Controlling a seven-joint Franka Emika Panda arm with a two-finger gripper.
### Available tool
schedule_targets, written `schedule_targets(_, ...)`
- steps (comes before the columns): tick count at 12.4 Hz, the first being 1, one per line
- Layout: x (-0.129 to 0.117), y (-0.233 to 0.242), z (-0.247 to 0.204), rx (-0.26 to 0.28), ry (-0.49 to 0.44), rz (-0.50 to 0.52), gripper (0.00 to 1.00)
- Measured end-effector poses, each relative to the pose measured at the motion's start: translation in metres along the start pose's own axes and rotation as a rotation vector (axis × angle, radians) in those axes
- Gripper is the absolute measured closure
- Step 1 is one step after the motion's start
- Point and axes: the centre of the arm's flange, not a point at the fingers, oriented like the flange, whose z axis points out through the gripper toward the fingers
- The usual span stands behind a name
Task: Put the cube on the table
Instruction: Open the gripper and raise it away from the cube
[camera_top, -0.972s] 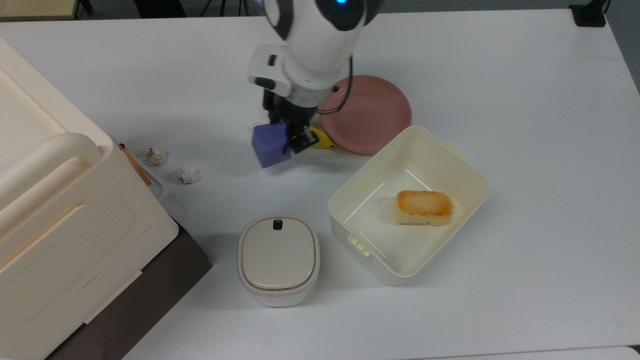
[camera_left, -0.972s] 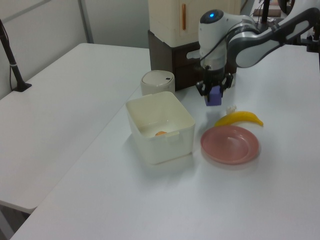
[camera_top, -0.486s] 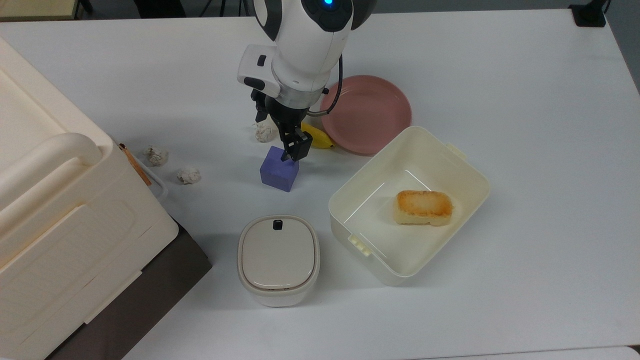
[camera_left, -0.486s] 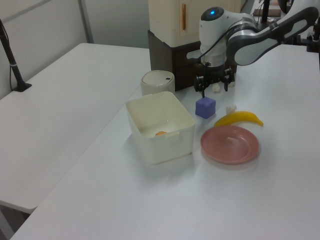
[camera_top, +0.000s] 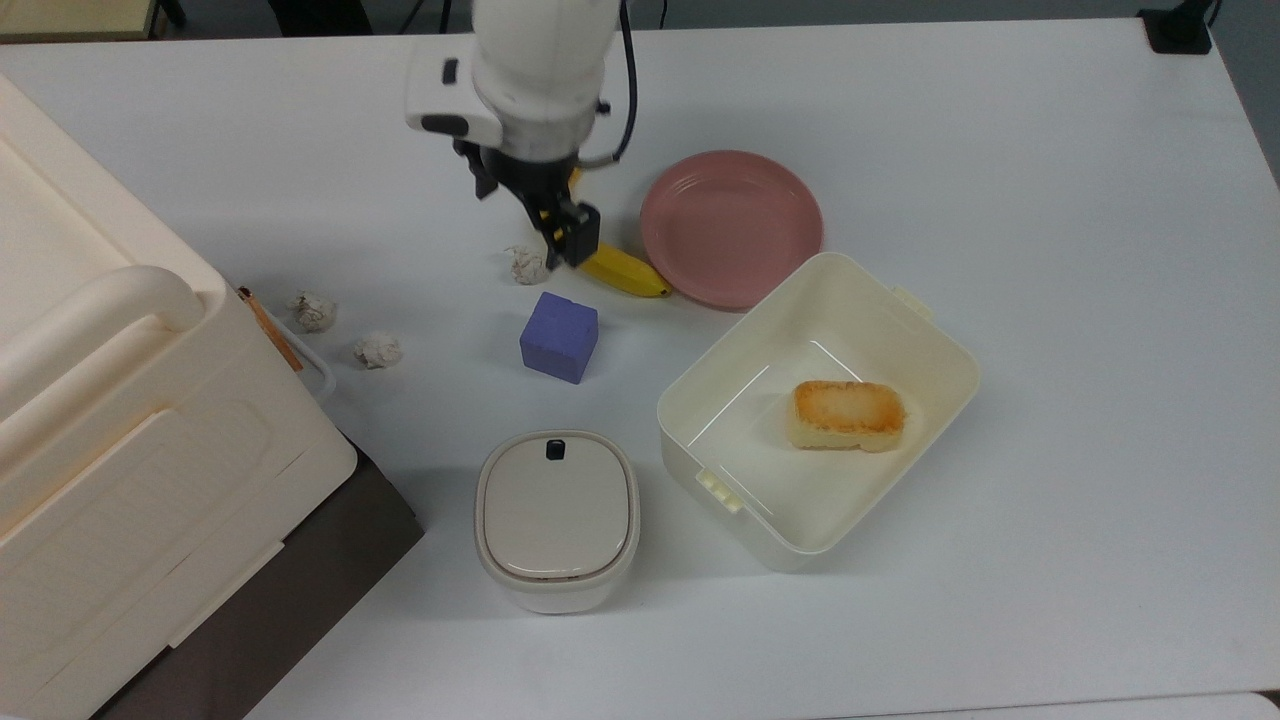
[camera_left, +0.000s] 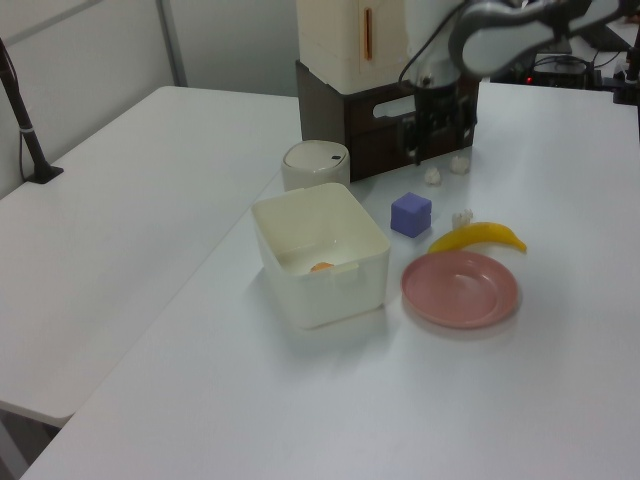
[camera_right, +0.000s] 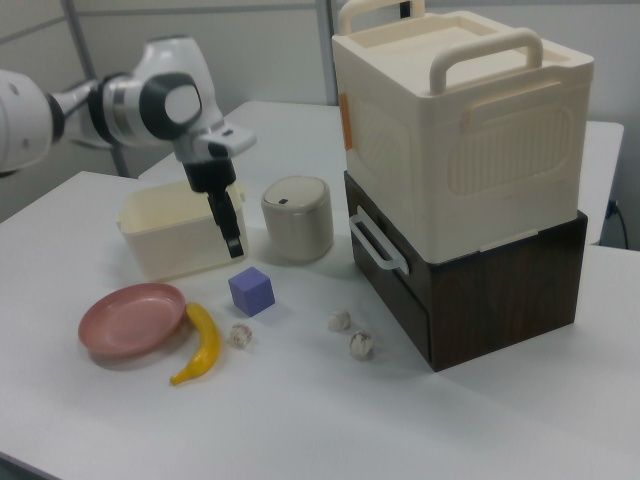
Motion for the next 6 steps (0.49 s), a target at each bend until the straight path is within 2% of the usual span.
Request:
schedule_targets(3, 0.016, 0.053, -0.062, 0.080, 0.012, -0.187, 0.00)
schedule_targets(6, 0.018, 0.092, -0.104, 0.127, 0.056, -0.333, 0.00)
